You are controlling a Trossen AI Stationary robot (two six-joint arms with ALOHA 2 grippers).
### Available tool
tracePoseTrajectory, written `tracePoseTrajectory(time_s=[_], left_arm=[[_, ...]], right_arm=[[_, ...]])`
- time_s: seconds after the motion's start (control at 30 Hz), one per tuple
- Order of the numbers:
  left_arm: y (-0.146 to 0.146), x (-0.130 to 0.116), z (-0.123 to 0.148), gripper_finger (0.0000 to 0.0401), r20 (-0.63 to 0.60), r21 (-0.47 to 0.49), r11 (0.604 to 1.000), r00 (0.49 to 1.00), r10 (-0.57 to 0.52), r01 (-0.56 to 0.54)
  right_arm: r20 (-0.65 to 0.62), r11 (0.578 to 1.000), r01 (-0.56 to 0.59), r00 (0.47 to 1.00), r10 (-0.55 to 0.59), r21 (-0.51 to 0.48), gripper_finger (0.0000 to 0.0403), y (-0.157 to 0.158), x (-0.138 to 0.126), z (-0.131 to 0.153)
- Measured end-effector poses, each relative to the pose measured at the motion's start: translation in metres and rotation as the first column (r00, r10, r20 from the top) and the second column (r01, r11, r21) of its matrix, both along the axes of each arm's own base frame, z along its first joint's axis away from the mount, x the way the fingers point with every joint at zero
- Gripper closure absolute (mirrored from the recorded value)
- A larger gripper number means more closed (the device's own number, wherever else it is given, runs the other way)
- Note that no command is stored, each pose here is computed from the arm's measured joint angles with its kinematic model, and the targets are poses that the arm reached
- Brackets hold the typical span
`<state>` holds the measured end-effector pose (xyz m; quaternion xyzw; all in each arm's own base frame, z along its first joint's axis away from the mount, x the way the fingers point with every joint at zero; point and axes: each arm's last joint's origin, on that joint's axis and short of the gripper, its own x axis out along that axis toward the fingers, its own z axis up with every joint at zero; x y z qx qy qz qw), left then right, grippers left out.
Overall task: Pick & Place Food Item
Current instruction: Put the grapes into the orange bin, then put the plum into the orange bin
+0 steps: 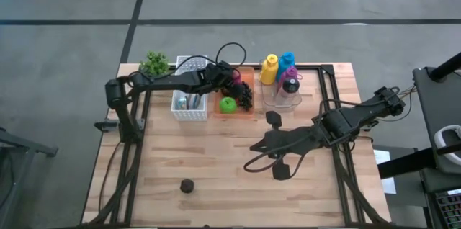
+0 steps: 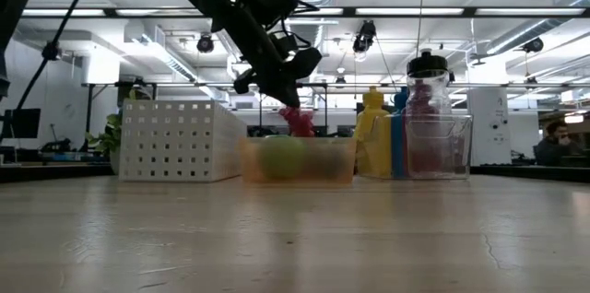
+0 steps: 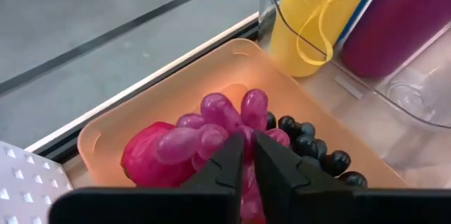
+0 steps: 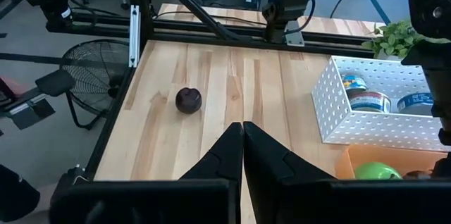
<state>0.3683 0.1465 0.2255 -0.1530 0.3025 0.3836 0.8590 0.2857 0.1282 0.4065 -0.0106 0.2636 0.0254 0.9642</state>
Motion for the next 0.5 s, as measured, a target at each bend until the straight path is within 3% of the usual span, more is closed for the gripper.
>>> tracePoseTrajectory(time_s=[0.5], left_arm=[[0.0006, -0.0021, -0.0017, 0.0254, -0.016, -0.015, 1.0, 1.0, 0.011, -0.011]], right_arm=[[0.001, 1.0, 0.001, 1.0, -0.001, 0.004, 0.0394, 0.0001, -0.0001, 0.0002]])
